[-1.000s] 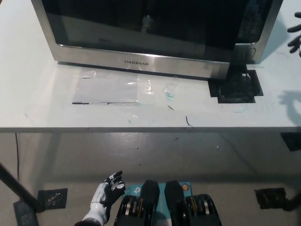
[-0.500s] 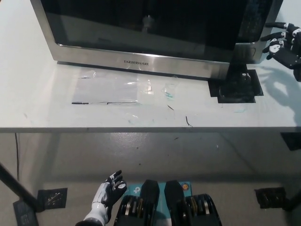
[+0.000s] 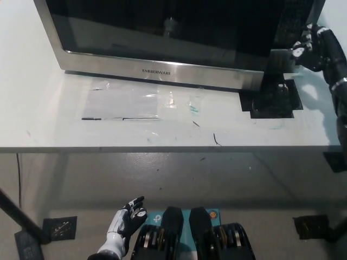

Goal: A microwave is kept infront of the robot with its door slightly ajar. The robot uses its right hand to push the door towards the left to open it.

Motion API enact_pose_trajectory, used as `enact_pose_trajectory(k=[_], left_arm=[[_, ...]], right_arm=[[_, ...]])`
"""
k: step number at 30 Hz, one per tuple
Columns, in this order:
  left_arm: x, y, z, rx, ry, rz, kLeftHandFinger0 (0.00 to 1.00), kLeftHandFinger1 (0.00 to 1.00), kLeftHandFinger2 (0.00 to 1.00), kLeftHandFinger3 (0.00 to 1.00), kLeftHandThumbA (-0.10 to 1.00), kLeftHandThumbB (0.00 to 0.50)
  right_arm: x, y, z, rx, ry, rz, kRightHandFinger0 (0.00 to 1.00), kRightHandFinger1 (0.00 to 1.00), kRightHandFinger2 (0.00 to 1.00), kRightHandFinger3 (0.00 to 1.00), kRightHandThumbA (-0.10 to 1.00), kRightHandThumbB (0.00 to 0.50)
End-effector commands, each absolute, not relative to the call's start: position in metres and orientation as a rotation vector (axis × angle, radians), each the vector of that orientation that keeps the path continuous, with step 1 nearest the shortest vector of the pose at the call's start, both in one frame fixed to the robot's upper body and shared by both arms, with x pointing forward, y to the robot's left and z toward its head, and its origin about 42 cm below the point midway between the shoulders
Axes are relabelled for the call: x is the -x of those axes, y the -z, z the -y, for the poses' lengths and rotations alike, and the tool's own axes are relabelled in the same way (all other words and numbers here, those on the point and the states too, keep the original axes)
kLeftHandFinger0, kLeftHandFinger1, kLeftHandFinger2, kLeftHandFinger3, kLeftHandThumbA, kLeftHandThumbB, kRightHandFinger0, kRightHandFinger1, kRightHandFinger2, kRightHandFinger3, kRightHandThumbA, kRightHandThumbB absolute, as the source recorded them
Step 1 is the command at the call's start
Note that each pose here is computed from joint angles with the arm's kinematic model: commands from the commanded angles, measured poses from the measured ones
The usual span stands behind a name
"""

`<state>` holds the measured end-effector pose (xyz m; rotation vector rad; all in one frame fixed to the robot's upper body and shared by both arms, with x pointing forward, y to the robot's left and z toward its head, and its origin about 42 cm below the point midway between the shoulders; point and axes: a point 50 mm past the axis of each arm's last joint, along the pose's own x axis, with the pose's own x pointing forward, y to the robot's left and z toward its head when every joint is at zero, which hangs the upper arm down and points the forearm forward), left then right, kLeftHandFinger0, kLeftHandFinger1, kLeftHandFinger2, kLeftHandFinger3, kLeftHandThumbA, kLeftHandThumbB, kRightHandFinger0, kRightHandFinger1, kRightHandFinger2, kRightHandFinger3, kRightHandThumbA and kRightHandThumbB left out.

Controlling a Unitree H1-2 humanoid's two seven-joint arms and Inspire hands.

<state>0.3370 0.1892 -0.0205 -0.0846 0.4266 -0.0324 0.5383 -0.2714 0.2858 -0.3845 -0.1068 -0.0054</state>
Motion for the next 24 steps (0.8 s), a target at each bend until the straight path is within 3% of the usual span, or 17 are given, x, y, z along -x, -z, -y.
enact_pose_trajectory(k=[1,6,11,15,17,19,23,24], left_arm=[[-0.350,0.008,-0.185,0.074,0.065,-0.363,0.95,0.95,0.95,0.87,0.24,0.254],[-0.349,0.009,-0.185,0.058,0.080,-0.374,1.00,0.98,0.99,0.91,0.23,0.194],[-0.350,0.008,-0.185,0.057,0.073,-0.385,1.00,1.00,1.00,0.93,0.23,0.208],[-0.351,0.008,-0.184,0.056,0.071,-0.386,0.96,0.94,0.95,0.87,0.22,0.213],[-0.351,0.007,-0.186,0.052,0.076,-0.384,0.97,0.94,0.95,0.86,0.22,0.206],[-0.351,0.007,-0.186,0.069,0.077,-0.382,0.95,0.94,0.96,0.87,0.21,0.207],[-0.351,0.008,-0.186,0.061,0.087,-0.370,0.97,0.98,0.99,0.90,0.23,0.215],[-0.351,0.008,-0.185,0.065,0.080,-0.370,0.95,0.94,0.96,0.86,0.23,0.237]], right_arm=[[-0.550,-0.331,0.242,0.399,0.003,0.274,0.28,0.32,0.39,0.58,0.09,0.201],[-0.551,-0.329,0.221,0.388,-0.039,0.255,0.29,0.33,0.40,0.59,0.09,0.198],[-0.553,-0.334,0.185,0.362,-0.093,0.265,0.25,0.30,0.37,0.55,0.15,0.213],[-0.543,-0.330,0.165,0.376,-0.140,0.307,0.19,0.27,0.36,0.52,0.17,0.203],[-0.538,-0.329,0.160,0.372,-0.145,0.310,0.19,0.27,0.36,0.53,0.15,0.202],[-0.524,-0.320,0.154,0.366,-0.190,0.339,0.23,0.30,0.41,0.56,0.07,0.187],[-0.508,-0.313,0.149,0.319,-0.220,0.333,0.22,0.28,0.38,0.58,0.12,0.207],[-0.497,-0.309,0.145,0.314,-0.237,0.345,0.20,0.27,0.37,0.55,0.17,0.207]])
